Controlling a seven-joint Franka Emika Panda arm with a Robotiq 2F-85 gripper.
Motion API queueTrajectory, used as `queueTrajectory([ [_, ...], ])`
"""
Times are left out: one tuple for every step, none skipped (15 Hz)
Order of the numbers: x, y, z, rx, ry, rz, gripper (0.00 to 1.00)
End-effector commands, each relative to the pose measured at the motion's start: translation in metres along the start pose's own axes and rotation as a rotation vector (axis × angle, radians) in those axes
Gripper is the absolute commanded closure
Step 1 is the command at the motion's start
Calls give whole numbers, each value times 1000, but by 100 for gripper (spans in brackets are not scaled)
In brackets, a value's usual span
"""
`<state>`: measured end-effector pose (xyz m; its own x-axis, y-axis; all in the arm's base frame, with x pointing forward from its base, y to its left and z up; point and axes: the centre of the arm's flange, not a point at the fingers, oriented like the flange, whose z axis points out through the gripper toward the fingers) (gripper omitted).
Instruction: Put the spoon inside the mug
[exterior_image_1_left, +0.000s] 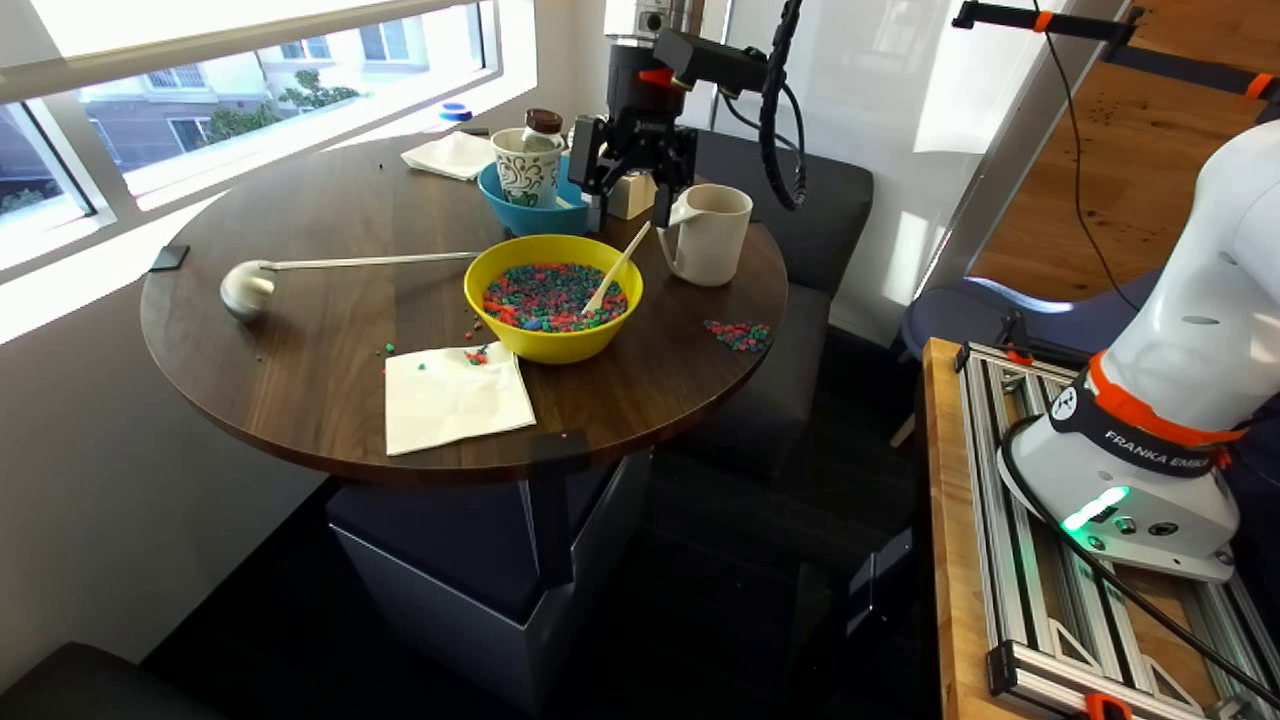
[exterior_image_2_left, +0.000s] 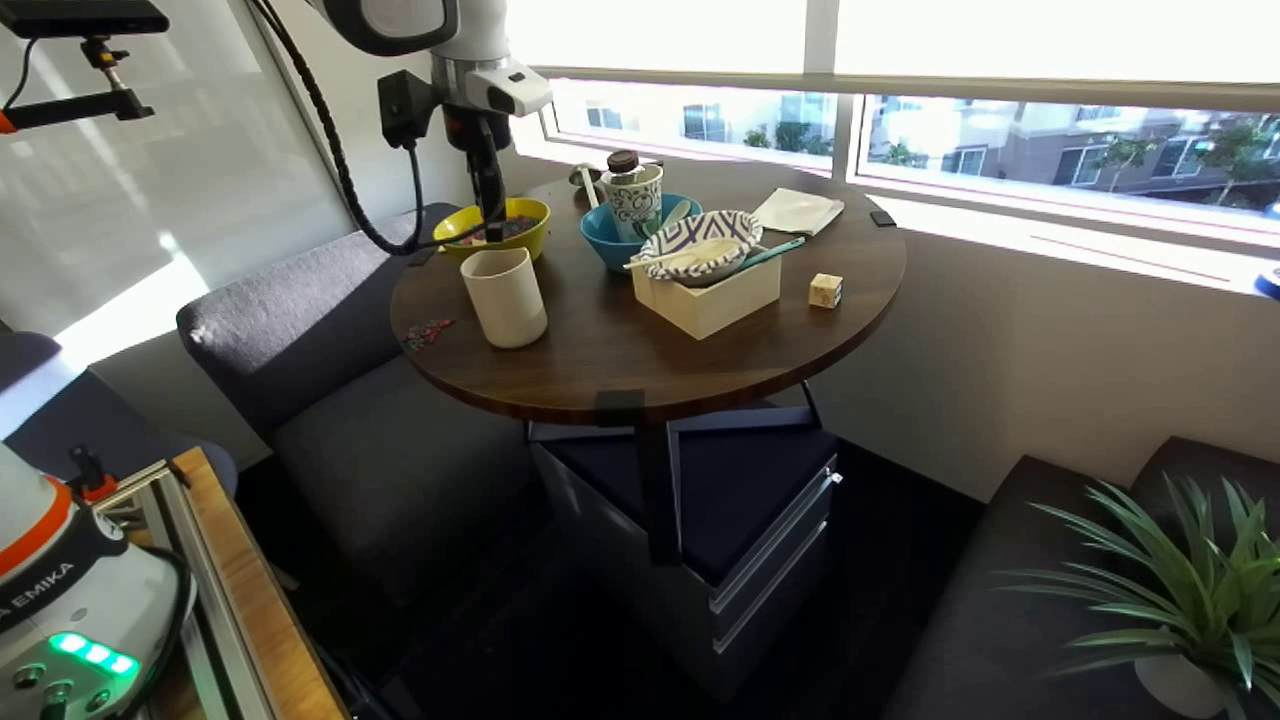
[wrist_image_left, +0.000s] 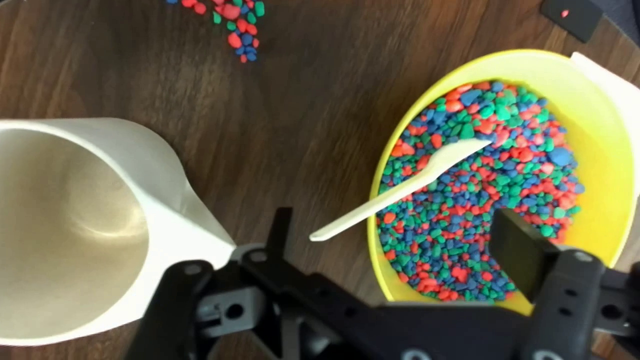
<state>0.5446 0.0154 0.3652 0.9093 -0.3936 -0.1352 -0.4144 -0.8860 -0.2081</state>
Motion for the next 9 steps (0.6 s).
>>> queueTrajectory([
  [11,10,11,79,-20,-127,0],
  [12,13,14,88,-25,-155,0],
  [14,17,16,95,-27,-175,0],
  [16,20,18,103,-30,-193,0],
  [19,22,21,97,-34,-207,0],
  [19,22,22,83,-35,-234,0],
  [19,19,22,57,-34,-275,0],
  [19,15,19,25,-31,-318,0],
  [19,9,11,-31,-19,-375,0],
])
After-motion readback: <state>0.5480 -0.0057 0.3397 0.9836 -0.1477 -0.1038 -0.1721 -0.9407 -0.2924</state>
